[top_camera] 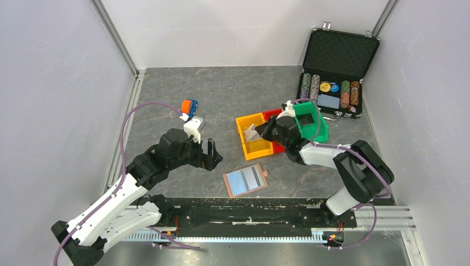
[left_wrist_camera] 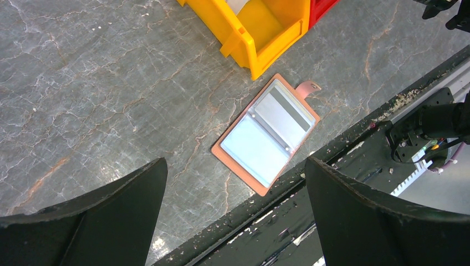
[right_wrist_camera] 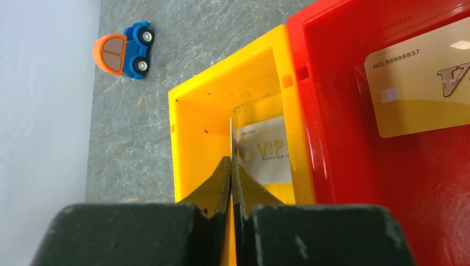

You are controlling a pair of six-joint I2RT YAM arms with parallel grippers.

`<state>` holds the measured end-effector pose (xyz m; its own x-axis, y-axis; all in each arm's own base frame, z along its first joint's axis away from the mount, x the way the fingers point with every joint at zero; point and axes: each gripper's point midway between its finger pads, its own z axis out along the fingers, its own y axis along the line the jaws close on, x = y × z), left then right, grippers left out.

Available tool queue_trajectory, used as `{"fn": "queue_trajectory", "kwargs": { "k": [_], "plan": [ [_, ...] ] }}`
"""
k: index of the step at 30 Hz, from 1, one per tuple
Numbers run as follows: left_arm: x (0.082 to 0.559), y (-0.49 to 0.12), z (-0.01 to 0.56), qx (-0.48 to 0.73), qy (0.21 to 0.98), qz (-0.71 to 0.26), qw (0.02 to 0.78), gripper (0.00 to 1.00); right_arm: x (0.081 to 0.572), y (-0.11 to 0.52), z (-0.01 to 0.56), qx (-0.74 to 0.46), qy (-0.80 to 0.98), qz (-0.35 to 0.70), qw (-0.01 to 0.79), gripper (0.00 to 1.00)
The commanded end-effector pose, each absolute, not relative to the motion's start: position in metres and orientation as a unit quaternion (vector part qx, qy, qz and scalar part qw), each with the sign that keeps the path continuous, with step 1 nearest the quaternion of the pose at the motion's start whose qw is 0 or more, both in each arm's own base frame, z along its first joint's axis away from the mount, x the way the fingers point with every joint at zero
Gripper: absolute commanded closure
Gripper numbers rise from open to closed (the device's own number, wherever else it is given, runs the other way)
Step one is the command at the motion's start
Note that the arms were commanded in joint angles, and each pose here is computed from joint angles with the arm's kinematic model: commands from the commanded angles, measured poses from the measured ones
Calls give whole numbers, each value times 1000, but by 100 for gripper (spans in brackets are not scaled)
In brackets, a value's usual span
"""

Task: Take the credit cards out of the card holder
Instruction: Place the credit card in the storage box.

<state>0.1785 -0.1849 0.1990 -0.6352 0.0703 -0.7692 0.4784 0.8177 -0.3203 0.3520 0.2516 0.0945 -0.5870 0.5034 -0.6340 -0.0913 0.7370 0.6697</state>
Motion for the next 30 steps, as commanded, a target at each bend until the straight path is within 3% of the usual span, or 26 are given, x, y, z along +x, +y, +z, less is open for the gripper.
{"fn": "queue_trajectory", "kwargs": {
  "k": [1, 18, 25, 30],
  "plan": [
    [184, -182, 201, 175, 860, -243, 413, 0, 364, 251, 106, 126, 804, 344, 468, 100],
    [184, -183, 201, 173, 861, -244, 412, 0, 362, 248, 98, 123, 810, 334, 466, 100],
    [183, -182, 201, 173, 860, -244, 413, 0, 362, 249, 104, 119, 811, 333, 466, 77],
    [183, -182, 201, 173, 860, -244, 413, 0, 364, 242, 118, 116, 808, 320, 482, 73]
  ]
}}
